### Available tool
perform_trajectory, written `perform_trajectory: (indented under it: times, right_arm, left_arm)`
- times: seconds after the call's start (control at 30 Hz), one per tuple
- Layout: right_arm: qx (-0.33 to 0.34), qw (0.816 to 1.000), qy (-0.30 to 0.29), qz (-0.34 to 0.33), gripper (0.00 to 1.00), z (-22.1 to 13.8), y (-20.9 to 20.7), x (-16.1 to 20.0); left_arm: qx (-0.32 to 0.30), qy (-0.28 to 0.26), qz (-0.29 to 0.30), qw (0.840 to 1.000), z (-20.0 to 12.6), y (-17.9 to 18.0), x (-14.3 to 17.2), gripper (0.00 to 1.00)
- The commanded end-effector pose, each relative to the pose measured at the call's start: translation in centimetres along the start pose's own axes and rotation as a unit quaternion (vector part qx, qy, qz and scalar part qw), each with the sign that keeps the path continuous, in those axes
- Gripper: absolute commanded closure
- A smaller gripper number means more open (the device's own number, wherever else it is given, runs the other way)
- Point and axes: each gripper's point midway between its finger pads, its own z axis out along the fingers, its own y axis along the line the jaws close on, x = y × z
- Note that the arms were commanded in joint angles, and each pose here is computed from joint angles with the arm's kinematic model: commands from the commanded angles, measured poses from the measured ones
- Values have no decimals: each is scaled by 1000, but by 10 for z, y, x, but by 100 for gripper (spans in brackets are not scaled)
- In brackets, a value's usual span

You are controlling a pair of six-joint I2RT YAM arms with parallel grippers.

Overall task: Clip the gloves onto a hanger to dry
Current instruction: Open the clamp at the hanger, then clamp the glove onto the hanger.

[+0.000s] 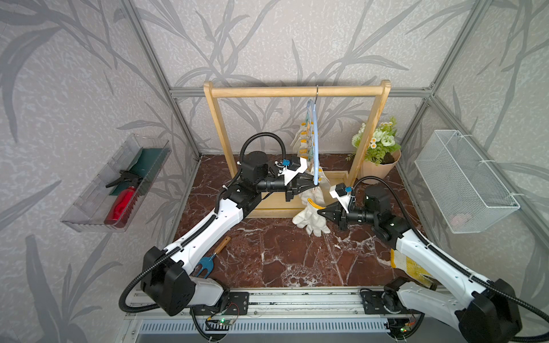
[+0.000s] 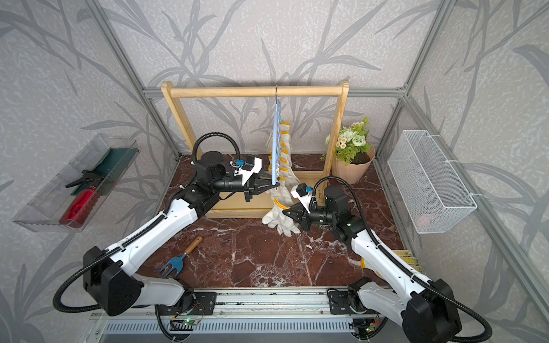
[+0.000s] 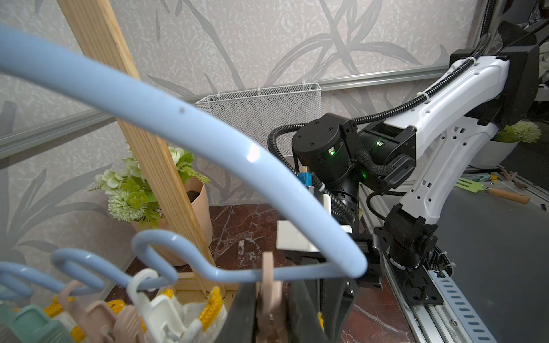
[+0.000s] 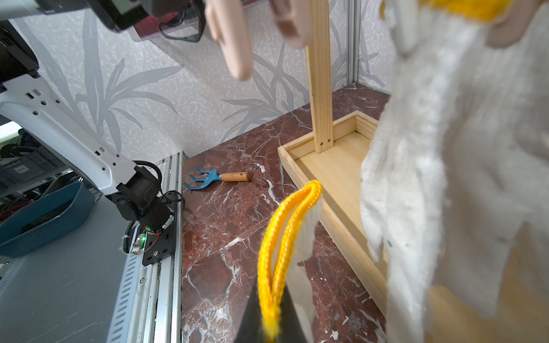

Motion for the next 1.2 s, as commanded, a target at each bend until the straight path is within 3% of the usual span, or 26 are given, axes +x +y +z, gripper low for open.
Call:
perform_trajectory:
  times: [0.0,0.67,1.17]
  right_arm:
    - [-38,998,-32,-47,100,-1,14,-35]
    - [-95,989,-50,-104,100,-9,12,-71]
    - [-95,989,-25,-110,100,-4,1,-60]
  left_arm:
    - [-6,-4,17,1000,-5,-3,-6,100]
    - [13,-1,14,1000,-3,-5,-9,100]
    - [23,5,10,1000,-4,-5,-8,100]
